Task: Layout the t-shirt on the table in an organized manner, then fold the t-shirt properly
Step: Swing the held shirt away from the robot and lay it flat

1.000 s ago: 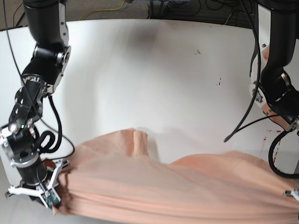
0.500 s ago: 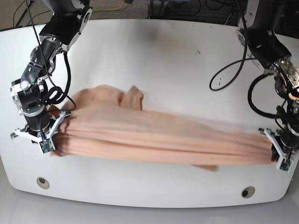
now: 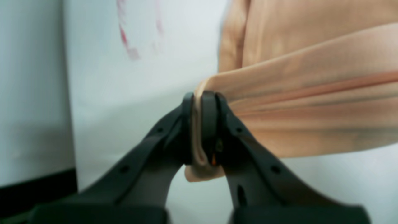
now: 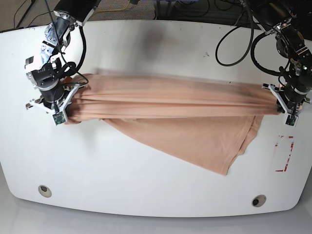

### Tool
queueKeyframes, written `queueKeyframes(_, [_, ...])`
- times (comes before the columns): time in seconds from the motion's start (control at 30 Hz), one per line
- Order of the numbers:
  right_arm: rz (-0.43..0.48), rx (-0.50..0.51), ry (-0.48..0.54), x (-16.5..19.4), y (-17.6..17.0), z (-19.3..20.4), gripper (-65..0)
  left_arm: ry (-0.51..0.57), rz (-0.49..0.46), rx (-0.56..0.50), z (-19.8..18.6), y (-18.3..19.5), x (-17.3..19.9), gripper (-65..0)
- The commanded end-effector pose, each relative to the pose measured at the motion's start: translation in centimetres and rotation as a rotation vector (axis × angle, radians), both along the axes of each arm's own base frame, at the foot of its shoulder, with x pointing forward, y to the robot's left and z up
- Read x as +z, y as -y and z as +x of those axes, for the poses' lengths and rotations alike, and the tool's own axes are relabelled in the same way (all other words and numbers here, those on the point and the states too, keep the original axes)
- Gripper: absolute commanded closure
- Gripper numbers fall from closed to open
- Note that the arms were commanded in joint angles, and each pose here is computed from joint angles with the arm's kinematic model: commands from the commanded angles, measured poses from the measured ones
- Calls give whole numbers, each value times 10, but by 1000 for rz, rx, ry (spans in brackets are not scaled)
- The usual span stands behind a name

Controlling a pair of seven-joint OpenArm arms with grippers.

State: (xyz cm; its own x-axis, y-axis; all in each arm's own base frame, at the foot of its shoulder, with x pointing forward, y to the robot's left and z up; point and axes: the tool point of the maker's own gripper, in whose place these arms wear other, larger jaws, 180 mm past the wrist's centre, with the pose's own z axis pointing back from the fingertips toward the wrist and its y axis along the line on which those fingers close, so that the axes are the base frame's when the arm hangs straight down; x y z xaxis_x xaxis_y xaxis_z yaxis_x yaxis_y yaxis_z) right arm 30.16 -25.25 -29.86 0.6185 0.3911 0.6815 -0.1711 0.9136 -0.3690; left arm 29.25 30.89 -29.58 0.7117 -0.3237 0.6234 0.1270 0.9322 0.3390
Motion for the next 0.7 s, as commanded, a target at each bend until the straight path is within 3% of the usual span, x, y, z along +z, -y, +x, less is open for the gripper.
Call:
queueKeyframes(0.0, [-47, -63, -25, -3, 15, -13, 0, -48, 83, 85, -22, -30, 0, 0])
queueKeyframes(0.53, [67, -80, -227, -69, -20, -83, -11, -178, 120, 109, -69, -48, -25, 0])
queueKeyframes(0.67, [94, -87, -263, -79, -29, -97, -116, -189, 122, 106, -72, -48, -27, 0])
